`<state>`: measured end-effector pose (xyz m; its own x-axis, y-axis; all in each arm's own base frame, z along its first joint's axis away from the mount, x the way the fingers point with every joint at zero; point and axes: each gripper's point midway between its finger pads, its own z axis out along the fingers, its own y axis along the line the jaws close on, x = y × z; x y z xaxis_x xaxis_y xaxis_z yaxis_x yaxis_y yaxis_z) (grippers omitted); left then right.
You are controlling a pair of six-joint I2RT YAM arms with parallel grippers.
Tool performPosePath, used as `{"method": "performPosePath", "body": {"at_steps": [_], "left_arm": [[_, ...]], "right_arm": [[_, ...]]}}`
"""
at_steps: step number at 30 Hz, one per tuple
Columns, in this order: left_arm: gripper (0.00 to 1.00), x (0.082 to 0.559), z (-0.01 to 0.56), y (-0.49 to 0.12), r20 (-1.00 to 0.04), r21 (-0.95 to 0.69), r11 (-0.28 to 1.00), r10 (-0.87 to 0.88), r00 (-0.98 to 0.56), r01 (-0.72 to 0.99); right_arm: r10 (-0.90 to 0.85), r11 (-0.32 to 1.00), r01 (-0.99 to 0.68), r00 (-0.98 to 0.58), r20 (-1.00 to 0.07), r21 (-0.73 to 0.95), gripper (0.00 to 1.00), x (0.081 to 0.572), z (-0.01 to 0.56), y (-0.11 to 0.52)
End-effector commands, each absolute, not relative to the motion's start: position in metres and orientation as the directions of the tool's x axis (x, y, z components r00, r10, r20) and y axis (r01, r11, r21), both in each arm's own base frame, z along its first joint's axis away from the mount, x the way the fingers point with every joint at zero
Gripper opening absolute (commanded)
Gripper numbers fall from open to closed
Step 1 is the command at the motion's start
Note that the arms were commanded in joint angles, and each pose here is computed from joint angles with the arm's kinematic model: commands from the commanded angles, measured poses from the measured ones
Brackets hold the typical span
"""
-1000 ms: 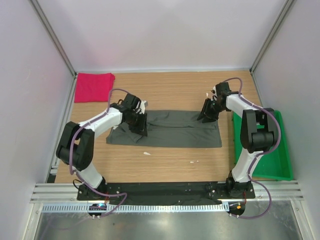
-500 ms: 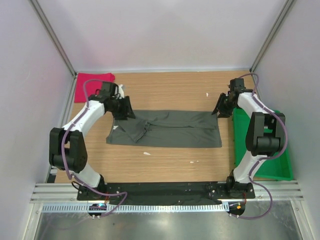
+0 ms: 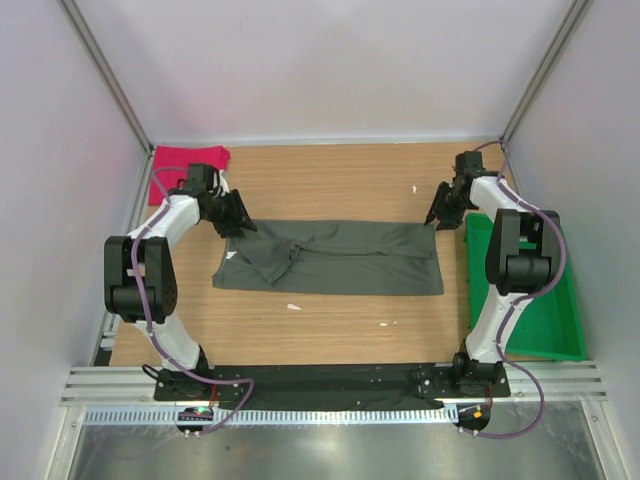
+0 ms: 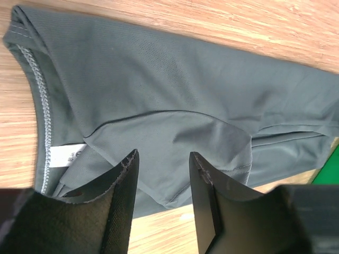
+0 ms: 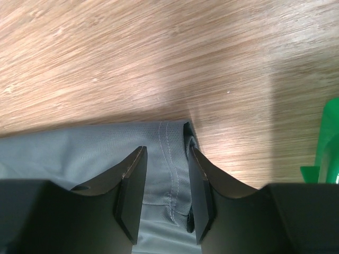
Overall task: Fold and stack the t-shirts
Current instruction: Fold the tshirt
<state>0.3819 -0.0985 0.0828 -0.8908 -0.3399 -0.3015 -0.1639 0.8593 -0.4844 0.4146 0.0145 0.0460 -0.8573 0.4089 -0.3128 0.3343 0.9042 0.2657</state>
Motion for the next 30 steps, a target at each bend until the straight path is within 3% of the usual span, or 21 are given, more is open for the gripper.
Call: {"method": "performPosePath", "body": {"at_steps": [1,7,16,23,30], "left_arm": [[0.42,0.387,0.087,-0.109,-0.298,-0.545,0.824,-0.365,-0.882,-0.157],[0.36,0.370,0.077,-0.116,-0.243,-0.577,0.794,-0.392,-0.887,-0.193],[0.36,0.342,0.062,-0.117,-0.194,-0.566,0.795,-0.388,-0.901,-0.220],[0.33,0.329,0.044,-0.107,-0.157,-0.495,0.819,-0.412,-0.898,-0.289],[0.33,0.318,0.023,-0.096,-0.117,-0.420,0.848,-0.404,-0.907,-0.324]], "right_arm": [[0.404,0.908,0.326,-0.847,-0.346,0.263,0.43,0.425,0.054,0.011],[0.410,0.902,0.324,-0.848,-0.335,0.285,0.38,0.429,0.048,0.015],[0.415,0.902,0.339,-0.850,-0.324,0.268,0.35,0.429,0.041,0.013],[0.414,0.908,0.357,-0.838,-0.355,0.217,0.09,0.435,0.045,0.001],[0.395,0.916,0.382,-0.809,-0.435,0.120,0.02,0.442,0.057,-0.022]]}}
